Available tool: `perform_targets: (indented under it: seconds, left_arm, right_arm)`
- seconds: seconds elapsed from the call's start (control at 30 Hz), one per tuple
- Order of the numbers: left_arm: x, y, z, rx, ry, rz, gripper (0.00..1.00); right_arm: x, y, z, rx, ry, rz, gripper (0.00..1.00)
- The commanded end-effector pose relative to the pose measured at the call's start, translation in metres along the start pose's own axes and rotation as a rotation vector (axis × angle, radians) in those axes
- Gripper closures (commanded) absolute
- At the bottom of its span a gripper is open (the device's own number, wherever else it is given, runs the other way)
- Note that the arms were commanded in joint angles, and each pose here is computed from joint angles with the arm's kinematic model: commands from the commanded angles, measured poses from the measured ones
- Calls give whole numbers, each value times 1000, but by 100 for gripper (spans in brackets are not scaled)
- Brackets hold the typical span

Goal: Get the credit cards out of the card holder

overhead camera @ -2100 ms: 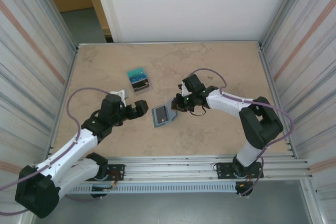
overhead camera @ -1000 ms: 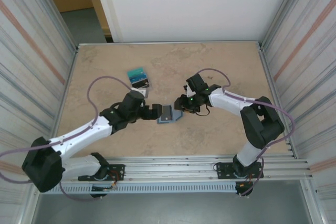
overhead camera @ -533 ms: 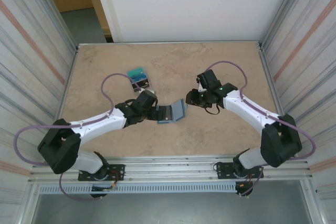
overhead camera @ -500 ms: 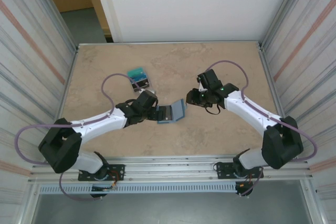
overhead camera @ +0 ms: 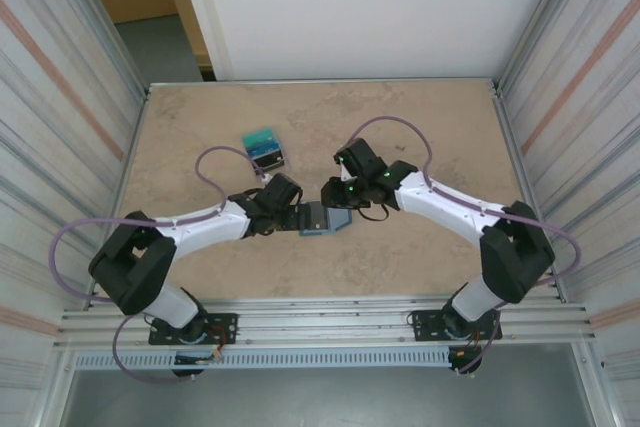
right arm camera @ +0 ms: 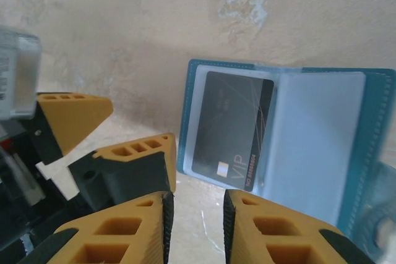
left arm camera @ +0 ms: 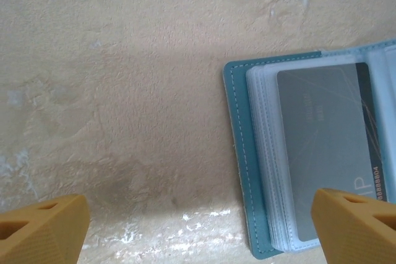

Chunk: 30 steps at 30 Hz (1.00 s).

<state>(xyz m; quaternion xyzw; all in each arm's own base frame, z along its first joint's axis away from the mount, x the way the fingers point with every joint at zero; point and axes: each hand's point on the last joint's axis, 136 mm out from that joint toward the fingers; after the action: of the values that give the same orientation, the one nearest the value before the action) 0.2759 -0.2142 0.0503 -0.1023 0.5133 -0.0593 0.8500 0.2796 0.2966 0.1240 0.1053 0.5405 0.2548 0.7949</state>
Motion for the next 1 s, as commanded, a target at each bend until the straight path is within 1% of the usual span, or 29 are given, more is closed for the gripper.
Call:
perform_targets:
  seconds: [0.0,0.17,0.27,0.4,0.63,0.97]
  left_arm:
    - [6,2,-5,-21,15,0,7]
    - [17,4,-10,-12,39,21,7]
    - [23,8,-12,-10,51,42,7]
    - [29,9,-16,-12,72,55,7]
    - [34,11,-23,-18,103,64,7]
    - [31,17,-31,-34,121,71,7]
  right_arm:
    - [13,1,3,36,32,32,72]
    - [36,-9,-4,71,98,78,73]
    - [45,-15,-9,77,125,76,74]
    - [53,-19,-14,73,146,78,74]
    - [61,-38,-21,111,169,65,74]
    - [74,-40,-29,150,193,127,76]
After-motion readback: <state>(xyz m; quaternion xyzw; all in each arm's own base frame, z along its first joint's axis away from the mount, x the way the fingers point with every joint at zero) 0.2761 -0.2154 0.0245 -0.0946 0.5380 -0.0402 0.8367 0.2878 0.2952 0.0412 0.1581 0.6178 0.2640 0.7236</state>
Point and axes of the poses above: each hand's point on the last joint's axis, 136 mm out from that joint toward the fingers, its own x axis out along the fingers, its own y axis along the line the jaws close on, z = x × y, and after that the axes turned 6 degrees about -x, right-handed
